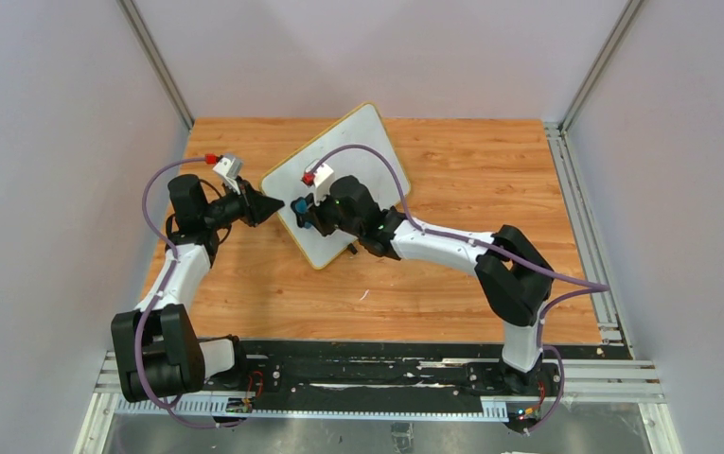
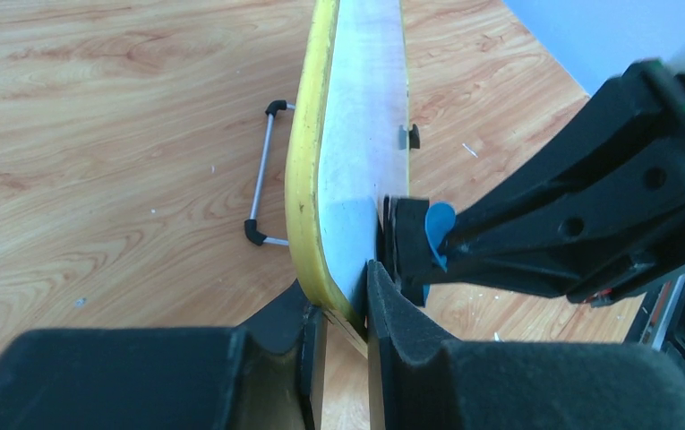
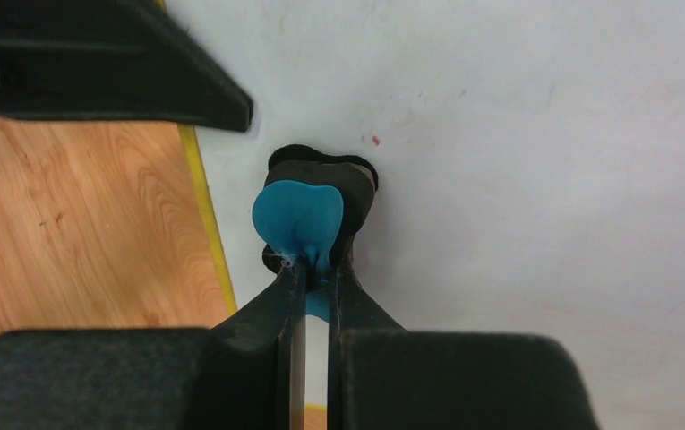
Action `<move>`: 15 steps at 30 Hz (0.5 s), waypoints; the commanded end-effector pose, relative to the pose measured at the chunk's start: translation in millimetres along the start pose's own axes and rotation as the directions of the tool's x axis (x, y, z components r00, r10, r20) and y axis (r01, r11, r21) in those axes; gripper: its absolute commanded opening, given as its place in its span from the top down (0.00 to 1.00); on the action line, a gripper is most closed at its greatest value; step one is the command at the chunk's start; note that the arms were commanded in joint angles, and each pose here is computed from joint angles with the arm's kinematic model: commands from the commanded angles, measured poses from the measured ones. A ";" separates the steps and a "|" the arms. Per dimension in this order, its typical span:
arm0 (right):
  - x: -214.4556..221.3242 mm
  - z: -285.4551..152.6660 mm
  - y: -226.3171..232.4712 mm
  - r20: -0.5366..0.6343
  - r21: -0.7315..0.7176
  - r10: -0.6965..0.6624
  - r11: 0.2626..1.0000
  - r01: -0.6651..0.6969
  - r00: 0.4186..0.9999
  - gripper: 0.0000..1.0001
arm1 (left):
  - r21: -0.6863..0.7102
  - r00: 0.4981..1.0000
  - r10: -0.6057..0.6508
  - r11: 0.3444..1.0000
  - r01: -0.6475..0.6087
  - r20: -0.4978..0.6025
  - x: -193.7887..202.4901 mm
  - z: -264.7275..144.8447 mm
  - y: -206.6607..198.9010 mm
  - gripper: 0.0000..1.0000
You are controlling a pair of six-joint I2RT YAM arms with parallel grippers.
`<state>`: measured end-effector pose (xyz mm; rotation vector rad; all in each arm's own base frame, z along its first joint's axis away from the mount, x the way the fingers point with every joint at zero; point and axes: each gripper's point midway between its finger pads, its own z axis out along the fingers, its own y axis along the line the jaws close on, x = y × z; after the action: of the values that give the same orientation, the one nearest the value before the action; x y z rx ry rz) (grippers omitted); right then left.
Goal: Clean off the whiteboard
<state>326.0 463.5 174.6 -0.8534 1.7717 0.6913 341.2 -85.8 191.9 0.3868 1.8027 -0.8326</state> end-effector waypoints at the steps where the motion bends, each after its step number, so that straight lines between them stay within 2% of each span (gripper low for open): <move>1: 51.0 -6.9 13.5 -0.125 -0.015 0.020 1.000 -0.022 0.992 0.99 | -0.003 0.991 0.136 0.991 -0.136 -0.008 1.5 2.6 5.7 1.00; 9: 64.7 -22.4 -3.0 -0.152 0.063 -0.005 0.998 0.015 0.988 0.99 | -0.001 0.990 0.140 0.990 -0.140 -0.003 -0.8 1.7 3.7 1.00; 15: 44.4 -21.7 -13.1 -0.134 0.081 -0.051 0.995 0.063 0.990 0.99 | -0.001 0.991 0.136 0.991 -0.136 -0.005 1.1 1.7 4.2 1.00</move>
<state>306.7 434.8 126.0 -0.8871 1.8895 0.6052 340.0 -88.2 194.2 0.4091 1.7882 -0.8412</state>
